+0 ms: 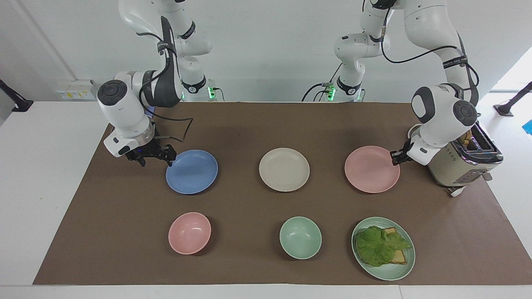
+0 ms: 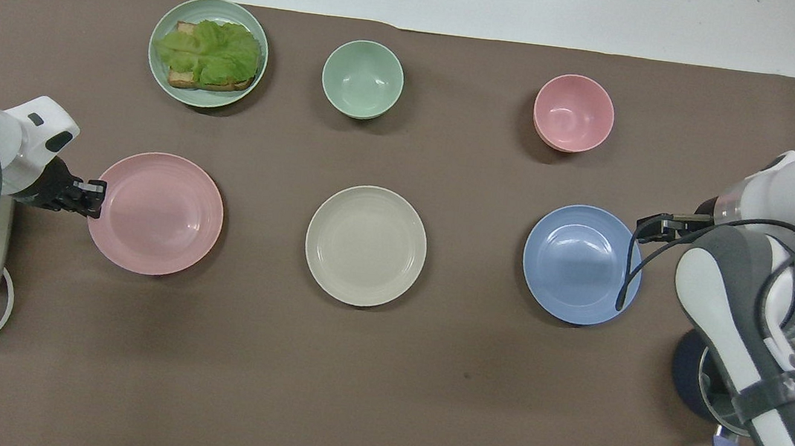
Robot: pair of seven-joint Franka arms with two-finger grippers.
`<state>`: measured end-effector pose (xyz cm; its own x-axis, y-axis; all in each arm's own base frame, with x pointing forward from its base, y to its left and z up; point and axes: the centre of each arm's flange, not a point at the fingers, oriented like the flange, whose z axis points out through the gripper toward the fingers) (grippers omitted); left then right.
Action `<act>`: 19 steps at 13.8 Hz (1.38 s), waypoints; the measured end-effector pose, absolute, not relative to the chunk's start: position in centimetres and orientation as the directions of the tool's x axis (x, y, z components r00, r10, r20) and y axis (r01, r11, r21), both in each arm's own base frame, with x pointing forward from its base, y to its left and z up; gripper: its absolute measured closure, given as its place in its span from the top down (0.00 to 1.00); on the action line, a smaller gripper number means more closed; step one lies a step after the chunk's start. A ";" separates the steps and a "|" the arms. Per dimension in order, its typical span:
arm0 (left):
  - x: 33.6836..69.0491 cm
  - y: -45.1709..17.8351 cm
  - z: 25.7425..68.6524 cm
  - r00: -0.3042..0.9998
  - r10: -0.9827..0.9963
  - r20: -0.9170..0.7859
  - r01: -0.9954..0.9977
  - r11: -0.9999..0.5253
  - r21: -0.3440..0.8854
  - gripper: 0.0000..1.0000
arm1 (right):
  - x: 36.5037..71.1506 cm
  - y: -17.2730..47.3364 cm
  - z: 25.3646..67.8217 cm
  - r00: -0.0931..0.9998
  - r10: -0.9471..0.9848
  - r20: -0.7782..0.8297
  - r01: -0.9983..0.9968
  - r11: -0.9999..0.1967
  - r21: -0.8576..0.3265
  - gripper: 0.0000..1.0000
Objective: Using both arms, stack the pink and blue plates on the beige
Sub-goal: 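Reach the left gripper to the pink plate while the right gripper reaches the blue plate, then lift the pink plate with the left gripper onto the beige plate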
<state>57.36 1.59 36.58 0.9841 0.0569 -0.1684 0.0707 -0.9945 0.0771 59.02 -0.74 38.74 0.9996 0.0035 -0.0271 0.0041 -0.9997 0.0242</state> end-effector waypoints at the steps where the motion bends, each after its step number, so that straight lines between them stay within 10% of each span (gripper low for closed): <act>1: 57.5 0.5 36.9 0.984 0.056 -0.170 0.073 -0.993 0.095 0.06 | 58.9 -0.3 37.5 1.000 0.012 -0.027 0.013 -1.000 0.025 1.00; 13: 53.9 -21.0 39.1 0.981 -0.055 -0.186 -0.026 -0.987 0.158 0.06 | 57.5 -1.6 30.1 0.998 0.023 -0.066 0.019 -0.998 -0.058 1.00; 15: 53.0 -23.3 39.3 0.980 -0.084 -0.182 -0.055 -0.986 0.158 0.06 | 57.5 -1.6 30.0 0.997 0.023 -0.068 0.019 -0.998 -0.058 0.94; 19: 51.3 -27.3 38.7 0.980 -0.122 -0.157 -0.094 -0.980 0.175 0.06 | 57.5 -1.6 30.0 0.998 0.021 -0.067 0.017 -0.998 -0.060 0.48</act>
<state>51.28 -27.28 38.69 0.9801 -0.1216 -0.1569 -0.0937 -0.9802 0.1746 57.45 -1.55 29.99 0.9975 0.0215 -0.0673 0.0175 -0.9981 -0.0598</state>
